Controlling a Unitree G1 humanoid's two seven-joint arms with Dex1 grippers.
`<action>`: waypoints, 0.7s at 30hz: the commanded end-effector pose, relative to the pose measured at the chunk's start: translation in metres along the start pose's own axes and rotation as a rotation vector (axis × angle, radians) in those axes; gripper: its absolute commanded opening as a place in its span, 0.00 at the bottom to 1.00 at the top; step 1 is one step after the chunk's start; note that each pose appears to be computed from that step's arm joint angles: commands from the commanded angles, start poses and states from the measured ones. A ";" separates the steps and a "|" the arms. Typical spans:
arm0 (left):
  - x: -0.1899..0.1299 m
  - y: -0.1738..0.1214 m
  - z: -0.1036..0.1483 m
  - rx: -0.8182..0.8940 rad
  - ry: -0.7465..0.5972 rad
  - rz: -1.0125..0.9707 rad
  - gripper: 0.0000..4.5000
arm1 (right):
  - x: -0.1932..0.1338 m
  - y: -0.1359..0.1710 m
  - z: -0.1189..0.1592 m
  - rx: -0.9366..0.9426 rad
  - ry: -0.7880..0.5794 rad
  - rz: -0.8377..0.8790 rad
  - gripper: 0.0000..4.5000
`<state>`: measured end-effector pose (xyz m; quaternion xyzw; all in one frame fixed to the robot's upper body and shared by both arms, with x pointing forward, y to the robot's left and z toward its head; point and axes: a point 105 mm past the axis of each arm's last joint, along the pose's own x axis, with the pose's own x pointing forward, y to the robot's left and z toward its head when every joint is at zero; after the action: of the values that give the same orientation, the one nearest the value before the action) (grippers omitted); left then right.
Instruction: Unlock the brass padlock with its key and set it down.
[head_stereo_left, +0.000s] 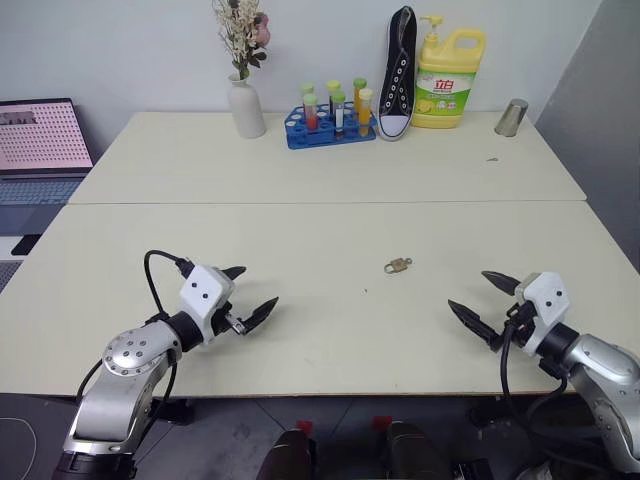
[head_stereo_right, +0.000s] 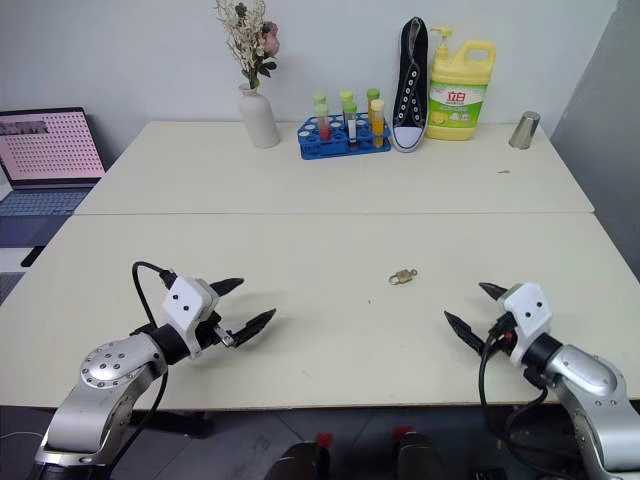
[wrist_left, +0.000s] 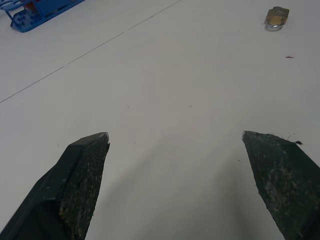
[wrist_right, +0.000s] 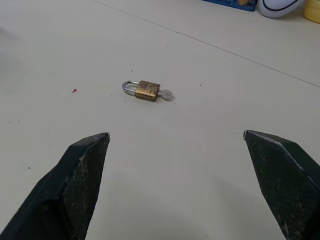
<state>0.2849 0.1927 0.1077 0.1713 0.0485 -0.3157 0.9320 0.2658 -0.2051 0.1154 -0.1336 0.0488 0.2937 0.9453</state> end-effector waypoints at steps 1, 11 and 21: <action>-0.004 0.001 0.014 0.040 -0.045 -0.006 1.00 | -0.003 -0.002 0.010 -0.039 -0.029 0.010 1.00; 0.000 -0.005 0.015 0.049 -0.037 -0.027 1.00 | -0.001 -0.006 -0.005 -0.043 -0.021 0.005 1.00; 0.010 -0.022 0.031 -0.013 -0.127 -0.153 1.00 | 0.002 -0.006 -0.011 -0.016 -0.011 0.003 1.00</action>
<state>0.2806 0.1730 0.1161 0.1367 0.0307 -0.3743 0.9166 0.2688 -0.2141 0.0973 -0.1356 0.0582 0.2935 0.9445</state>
